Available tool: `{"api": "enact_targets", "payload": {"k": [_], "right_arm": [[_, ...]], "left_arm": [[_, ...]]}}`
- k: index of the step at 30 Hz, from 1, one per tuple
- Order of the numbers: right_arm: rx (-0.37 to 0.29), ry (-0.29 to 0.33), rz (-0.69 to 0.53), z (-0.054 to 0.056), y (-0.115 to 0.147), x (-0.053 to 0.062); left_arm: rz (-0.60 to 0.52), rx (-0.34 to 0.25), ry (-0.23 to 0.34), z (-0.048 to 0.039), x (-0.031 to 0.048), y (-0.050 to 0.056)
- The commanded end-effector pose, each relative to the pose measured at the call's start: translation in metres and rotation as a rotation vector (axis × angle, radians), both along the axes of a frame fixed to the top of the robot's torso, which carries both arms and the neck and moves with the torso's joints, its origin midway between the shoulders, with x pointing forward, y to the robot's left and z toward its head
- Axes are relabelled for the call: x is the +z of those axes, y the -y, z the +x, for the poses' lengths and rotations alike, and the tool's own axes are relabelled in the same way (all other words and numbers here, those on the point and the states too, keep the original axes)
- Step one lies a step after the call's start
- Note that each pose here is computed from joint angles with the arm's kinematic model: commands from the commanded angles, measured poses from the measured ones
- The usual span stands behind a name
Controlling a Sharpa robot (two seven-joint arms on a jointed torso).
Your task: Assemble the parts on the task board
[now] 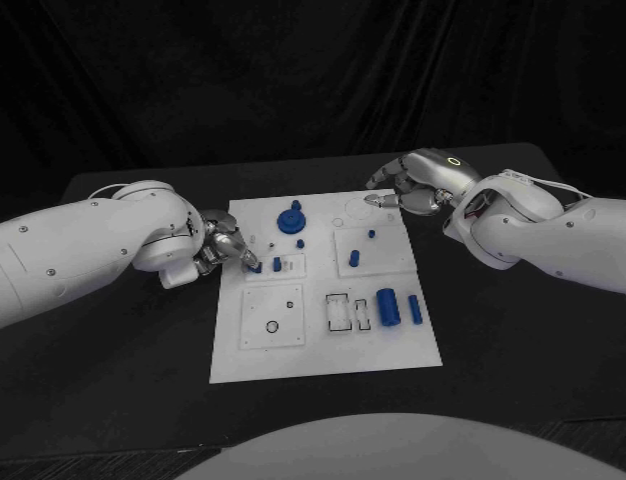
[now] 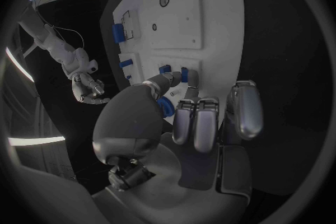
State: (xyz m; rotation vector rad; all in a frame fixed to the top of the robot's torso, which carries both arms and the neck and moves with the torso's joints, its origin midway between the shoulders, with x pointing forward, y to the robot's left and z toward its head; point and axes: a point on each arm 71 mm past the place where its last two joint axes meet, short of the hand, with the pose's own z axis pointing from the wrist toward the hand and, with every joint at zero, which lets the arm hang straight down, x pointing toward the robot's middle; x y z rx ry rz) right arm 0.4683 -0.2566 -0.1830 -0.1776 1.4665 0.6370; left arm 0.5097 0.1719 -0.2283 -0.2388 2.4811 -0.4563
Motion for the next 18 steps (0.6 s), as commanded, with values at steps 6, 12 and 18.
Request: {"api": "enact_targets", "payload": {"k": [6, 12, 18], "right_arm": [[-0.020, -0.015, -0.005, 0.0005, 0.0008, -0.0020], [-0.021, -0.018, -0.006, 0.0006, 0.0009, -0.0022], [-0.023, -0.020, -0.007, 0.0007, 0.0009, -0.0025]], "left_arm": [[0.010, -0.012, -0.024, -0.0010, -0.0027, -0.0005], [0.018, -0.011, -0.029, -0.0004, -0.0031, -0.0014], [0.011, -0.014, -0.025, 0.0004, -0.0029, -0.0011]]}}
